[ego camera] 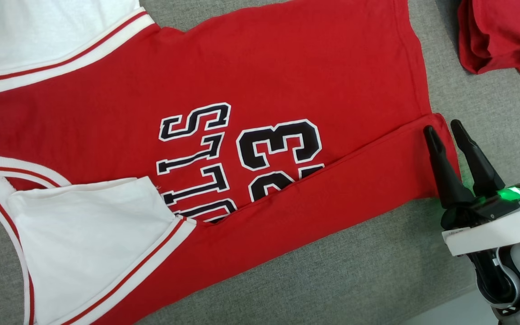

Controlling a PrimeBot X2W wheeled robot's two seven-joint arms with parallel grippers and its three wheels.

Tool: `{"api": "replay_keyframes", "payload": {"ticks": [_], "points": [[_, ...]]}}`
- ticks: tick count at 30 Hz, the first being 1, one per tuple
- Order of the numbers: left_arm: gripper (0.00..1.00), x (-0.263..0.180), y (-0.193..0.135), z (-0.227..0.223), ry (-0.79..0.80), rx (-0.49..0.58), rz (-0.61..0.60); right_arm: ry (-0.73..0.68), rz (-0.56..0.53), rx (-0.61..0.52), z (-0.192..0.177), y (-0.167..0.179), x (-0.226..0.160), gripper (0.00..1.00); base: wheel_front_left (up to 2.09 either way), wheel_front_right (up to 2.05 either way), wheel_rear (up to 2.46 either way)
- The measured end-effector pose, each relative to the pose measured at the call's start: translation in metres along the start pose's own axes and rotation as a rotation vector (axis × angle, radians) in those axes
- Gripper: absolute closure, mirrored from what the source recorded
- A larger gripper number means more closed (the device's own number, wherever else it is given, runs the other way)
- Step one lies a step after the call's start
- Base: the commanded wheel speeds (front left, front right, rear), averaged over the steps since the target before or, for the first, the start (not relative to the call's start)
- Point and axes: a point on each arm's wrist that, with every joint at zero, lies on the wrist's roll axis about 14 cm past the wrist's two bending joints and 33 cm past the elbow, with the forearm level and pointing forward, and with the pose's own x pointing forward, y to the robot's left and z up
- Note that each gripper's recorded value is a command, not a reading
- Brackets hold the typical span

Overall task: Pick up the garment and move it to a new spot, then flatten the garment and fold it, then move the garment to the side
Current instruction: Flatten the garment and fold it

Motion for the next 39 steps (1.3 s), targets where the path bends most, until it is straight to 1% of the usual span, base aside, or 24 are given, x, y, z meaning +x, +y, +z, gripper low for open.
{"api": "replay_keyframes", "payload": {"ticks": [4,5,6,7,8,12,16,21,24,27,29,33,35,36,37,39], "points": [[0.00,-0.002,-0.003,-0.002,0.024,0.011,-0.019,-0.009,-0.003,-0.006,0.004,-0.002,0.000,0.00,0.00,0.00,0.00],[0.24,-0.002,-0.004,-0.002,0.027,0.014,-0.022,-0.010,-0.003,-0.007,0.005,-0.002,0.000,0.00,0.00,0.00,0.00],[0.58,-0.002,-0.004,-0.003,0.032,0.017,-0.024,-0.011,-0.003,-0.008,0.005,-0.002,0.000,0.00,0.00,0.00,0.00],[0.75,-0.001,-0.005,-0.004,0.036,0.021,-0.027,-0.013,-0.002,-0.009,0.006,-0.002,0.000,0.00,0.00,0.00,0.00],[1.00,-0.001,-0.005,-0.004,0.037,0.022,-0.032,-0.014,0.000,-0.010,0.006,-0.002,0.000,0.00,0.00,0.00,0.00],[1.00,0.002,-0.013,-0.005,0.040,0.036,-0.068,-0.008,0.001,-0.014,0.005,-0.001,0.000,0.00,0.00,0.00,0.00],[1.00,0.000,-0.015,0.001,-0.003,0.053,-0.075,-0.001,0.013,-0.025,0.005,0.000,0.002,0.00,0.00,0.00,0.00],[1.00,-0.010,-0.026,0.006,-0.063,0.076,-0.092,0.008,0.069,-0.031,0.010,0.010,0.009,0.00,0.00,0.00,0.00],[1.00,-0.023,-0.031,0.010,-0.094,0.090,-0.094,0.055,0.092,-0.088,0.017,0.006,0.016,0.00,0.00,0.00,0.00],[1.00,-0.040,-0.032,0.019,-0.130,0.111,-0.086,0.105,0.131,-0.159,0.032,0.012,0.034,0.00,0.00,0.00,0.00],[1.00,-0.050,-0.031,0.018,-0.138,0.120,-0.077,0.164,0.143,-0.197,0.038,0.015,0.047,0.00,0.00,0.00,0.00],[1.00,-0.069,-0.028,0.021,-0.155,0.148,-0.060,0.303,0.114,-0.258,0.046,0.011,0.073,0.00,0.00,0.00,0.00],[1.00,-0.076,-0.028,0.020,-0.159,0.166,-0.057,0.379,0.070,-0.309,0.049,0.002,0.084,0.00,0.00,0.00,0.00],[1.00,-0.079,-0.028,0.020,-0.161,0.171,-0.056,0.416,0.040,-0.353,0.051,-0.005,0.088,0.00,0.00,0.00,0.00],[1.00,-0.082,-0.028,0.020,-0.160,0.178,-0.056,0.437,0.019,-0.384,0.054,-0.008,0.094,0.00,0.00,0.00,0.00],[1.00,-0.086,-0.030,0.019,-0.163,0.190,-0.061,0.459,-0.003,-0.409,0.059,-0.006,0.105,0.00,0.00,0.00,0.00]]}}
